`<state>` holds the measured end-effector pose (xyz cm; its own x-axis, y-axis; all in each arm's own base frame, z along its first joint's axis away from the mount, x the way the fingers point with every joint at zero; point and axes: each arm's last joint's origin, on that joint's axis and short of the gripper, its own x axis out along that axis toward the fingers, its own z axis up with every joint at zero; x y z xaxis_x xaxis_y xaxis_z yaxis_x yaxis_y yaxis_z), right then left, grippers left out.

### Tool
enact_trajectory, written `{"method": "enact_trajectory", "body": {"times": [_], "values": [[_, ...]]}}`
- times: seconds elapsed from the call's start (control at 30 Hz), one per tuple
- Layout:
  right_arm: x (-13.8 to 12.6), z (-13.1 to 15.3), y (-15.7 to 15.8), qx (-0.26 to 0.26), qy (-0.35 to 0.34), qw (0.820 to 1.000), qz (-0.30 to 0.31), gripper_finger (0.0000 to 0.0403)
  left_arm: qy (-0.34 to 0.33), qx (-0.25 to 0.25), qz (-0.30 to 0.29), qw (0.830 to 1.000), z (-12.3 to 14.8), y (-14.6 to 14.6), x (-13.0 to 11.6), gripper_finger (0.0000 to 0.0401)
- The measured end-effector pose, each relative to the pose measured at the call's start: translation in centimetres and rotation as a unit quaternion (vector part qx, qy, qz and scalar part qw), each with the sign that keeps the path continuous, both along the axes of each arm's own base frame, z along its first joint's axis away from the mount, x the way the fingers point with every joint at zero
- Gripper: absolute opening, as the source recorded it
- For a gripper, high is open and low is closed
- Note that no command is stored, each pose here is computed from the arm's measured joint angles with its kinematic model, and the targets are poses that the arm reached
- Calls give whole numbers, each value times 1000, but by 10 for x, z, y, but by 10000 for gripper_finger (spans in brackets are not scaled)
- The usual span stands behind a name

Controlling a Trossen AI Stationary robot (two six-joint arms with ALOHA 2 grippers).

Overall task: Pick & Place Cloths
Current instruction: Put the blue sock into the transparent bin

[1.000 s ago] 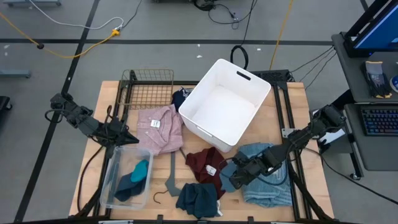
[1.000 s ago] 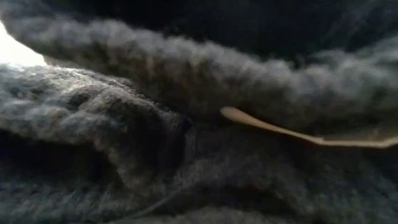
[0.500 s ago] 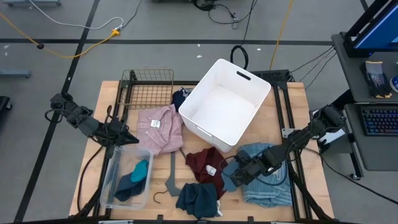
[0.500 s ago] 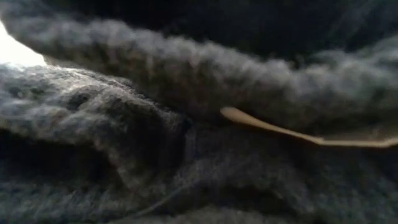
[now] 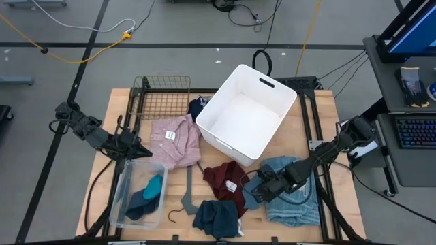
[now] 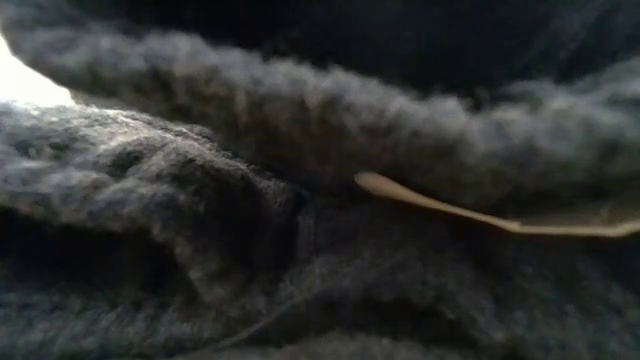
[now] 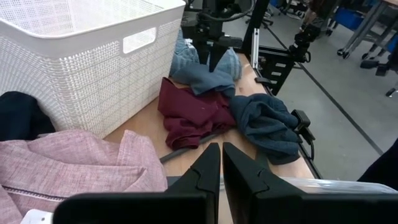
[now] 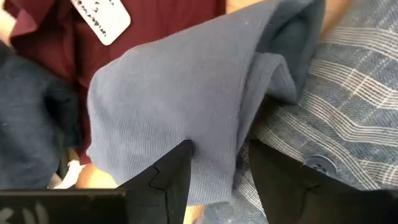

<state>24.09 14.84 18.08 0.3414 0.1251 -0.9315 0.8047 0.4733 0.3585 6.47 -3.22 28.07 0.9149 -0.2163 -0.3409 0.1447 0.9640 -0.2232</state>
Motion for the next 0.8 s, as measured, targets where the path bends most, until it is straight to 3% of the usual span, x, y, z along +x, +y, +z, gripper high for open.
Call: {"method": "enact_trajectory", "body": {"times": [0.17,0.4,0.57,0.8], "values": [[1,0,0,5,0,1000,-6,114,-3,-2,0,1000,1,0,0,19],[3,1,3,21,-12,1000,10,11,-2,-5,1,1000,1,0,0,19],[7,9,5,38,-43,998,15,6,-2,-5,1,1000,1,0,0,19],[10,49,9,71,-151,984,57,3,4,-30,10,999,1,0,0,19]]}}
